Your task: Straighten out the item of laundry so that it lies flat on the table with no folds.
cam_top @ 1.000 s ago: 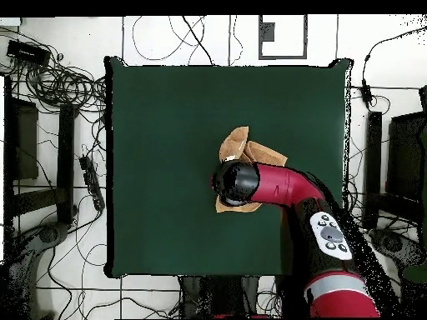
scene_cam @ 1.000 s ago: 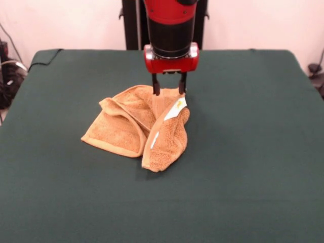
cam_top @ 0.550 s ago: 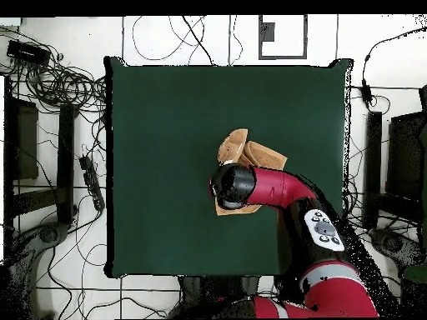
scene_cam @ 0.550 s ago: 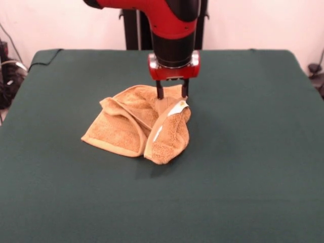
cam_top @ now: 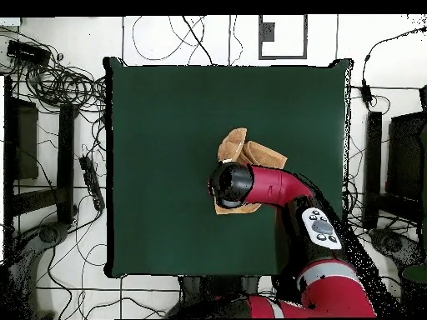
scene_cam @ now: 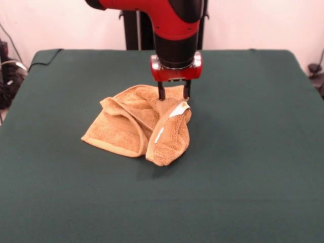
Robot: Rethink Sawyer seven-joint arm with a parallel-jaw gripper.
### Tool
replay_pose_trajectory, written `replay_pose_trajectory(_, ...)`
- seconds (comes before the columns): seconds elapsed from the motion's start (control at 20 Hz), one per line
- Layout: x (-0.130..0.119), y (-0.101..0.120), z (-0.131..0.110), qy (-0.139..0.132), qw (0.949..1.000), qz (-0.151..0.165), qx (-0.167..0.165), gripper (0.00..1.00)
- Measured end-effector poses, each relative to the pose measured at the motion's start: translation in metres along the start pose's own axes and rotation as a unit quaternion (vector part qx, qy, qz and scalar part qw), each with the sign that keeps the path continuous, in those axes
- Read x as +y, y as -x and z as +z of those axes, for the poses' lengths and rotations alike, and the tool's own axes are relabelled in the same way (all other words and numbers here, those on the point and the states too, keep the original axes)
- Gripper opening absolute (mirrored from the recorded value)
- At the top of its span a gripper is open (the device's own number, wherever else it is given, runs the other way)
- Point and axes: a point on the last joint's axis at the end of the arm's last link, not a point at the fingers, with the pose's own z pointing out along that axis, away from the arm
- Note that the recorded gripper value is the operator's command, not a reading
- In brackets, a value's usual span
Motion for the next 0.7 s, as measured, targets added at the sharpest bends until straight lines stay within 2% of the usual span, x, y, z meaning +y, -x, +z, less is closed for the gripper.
replay_pose_trajectory(0.7, 0.0089, 0.0007, 0.0001, -0.001, 1.0000, -0.007, 0.000, 1.00)
